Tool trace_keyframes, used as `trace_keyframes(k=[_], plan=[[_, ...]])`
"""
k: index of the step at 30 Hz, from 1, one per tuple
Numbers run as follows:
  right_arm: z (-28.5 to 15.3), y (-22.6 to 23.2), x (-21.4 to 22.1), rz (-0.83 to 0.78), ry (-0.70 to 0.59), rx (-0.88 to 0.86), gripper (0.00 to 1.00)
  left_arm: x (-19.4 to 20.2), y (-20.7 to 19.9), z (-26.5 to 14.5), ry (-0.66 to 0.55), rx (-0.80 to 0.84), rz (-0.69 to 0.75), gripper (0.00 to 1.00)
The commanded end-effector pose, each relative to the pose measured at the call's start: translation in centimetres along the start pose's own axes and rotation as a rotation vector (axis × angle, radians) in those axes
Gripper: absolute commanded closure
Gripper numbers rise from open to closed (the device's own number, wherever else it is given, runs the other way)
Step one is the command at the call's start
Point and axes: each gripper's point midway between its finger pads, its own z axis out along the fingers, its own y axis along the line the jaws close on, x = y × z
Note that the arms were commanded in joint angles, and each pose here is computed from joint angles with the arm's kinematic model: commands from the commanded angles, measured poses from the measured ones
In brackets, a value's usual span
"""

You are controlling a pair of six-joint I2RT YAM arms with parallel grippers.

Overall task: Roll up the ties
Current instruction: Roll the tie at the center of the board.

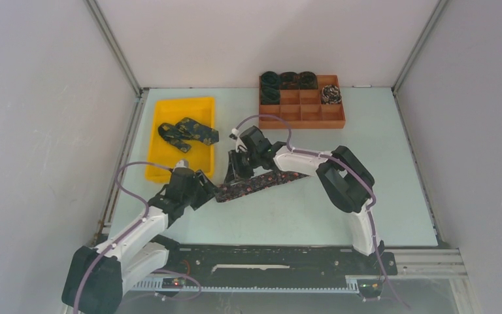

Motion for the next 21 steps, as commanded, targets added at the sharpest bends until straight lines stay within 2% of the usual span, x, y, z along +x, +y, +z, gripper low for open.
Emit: trace_keyframes(k=[1,21], plan=[[0.6,0.6,0.0,-0.019,-0.010,-0.008,0.77,-1.0,-0.8,0.1,-0.028,0.026,0.022,0.34],[1.5,-2.6,2.0,-0.003,0.038,0.066,0.87,-1.1,-1.4,1.1,-0.009,0.040,0.016,0.35]])
